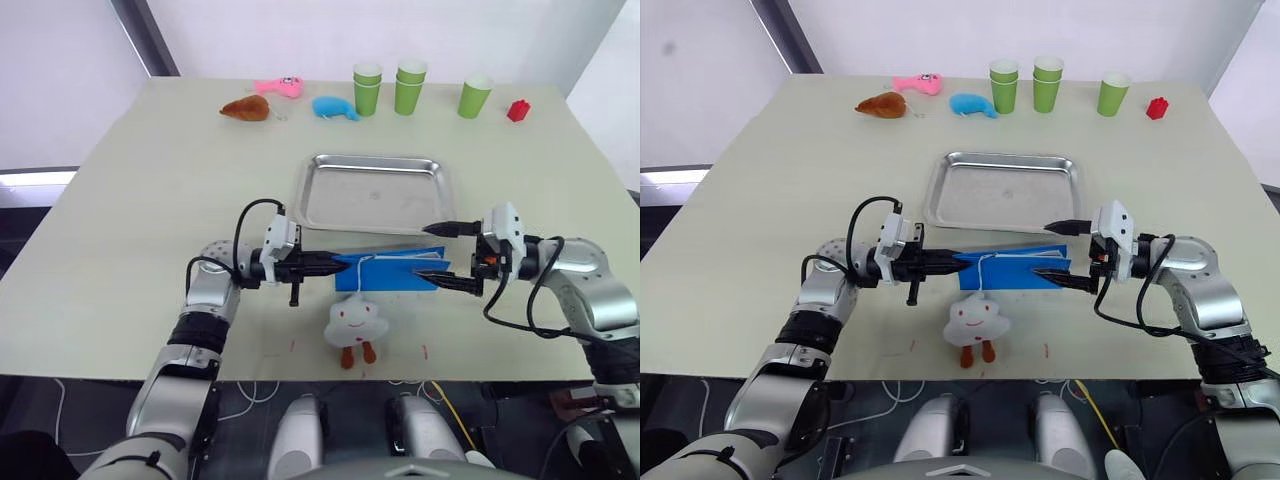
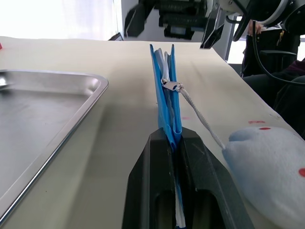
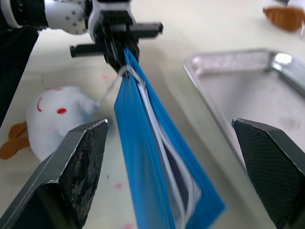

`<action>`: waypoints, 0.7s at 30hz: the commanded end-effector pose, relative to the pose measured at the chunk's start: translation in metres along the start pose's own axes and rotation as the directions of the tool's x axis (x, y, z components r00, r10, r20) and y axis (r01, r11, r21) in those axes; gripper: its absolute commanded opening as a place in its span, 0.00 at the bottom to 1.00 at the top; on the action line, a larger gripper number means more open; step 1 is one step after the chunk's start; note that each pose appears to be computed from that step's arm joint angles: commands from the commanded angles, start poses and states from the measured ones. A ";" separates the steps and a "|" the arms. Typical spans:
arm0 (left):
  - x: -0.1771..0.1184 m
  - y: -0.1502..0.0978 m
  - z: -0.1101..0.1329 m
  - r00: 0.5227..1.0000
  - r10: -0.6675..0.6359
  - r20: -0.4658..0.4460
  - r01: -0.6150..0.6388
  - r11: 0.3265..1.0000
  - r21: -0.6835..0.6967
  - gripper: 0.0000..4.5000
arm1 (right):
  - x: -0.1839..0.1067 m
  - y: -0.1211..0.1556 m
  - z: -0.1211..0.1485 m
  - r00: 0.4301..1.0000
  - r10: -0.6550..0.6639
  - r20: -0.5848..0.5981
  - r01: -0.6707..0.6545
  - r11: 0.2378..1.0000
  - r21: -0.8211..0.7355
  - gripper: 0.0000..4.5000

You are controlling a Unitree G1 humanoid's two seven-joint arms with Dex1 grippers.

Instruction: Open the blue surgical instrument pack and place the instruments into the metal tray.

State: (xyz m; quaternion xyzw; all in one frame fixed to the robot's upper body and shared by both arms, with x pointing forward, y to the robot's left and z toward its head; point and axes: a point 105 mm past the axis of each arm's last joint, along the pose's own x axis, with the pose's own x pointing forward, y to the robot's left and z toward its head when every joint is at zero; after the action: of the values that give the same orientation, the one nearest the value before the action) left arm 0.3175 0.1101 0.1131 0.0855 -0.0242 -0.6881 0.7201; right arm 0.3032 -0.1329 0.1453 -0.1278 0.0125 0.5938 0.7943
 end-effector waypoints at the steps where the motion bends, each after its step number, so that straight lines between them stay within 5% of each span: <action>1: 0.002 -0.005 -0.014 0.999 -0.008 -0.042 0.007 0.999 -0.039 0.00 | -0.005 -0.001 -0.003 1.000 0.017 0.006 -0.017 1.000 0.001 0.97; 4: 0.002 -0.003 -0.014 0.999 -0.007 -0.043 0.005 0.999 -0.036 0.00 | -0.002 -0.004 -0.006 0.999 0.005 0.040 -0.007 0.999 0.043 0.85; 14: -0.001 -0.002 -0.013 0.999 -0.007 -0.050 0.005 0.999 -0.033 0.00 | 0.002 -0.002 -0.014 0.999 0.033 0.029 -0.035 0.998 0.050 0.03; 21: 0.000 -0.003 -0.014 0.999 -0.010 -0.049 0.009 0.999 -0.033 0.00 | 0.003 -0.001 -0.018 0.999 0.035 0.005 -0.035 0.999 0.035 0.03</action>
State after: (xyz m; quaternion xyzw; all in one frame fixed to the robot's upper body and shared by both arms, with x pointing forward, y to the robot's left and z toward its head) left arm 0.3203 0.1114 0.1130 0.0862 -0.0247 -0.6853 0.7227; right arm 0.3060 -0.1357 0.1240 -0.1020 0.0314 0.6082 0.7866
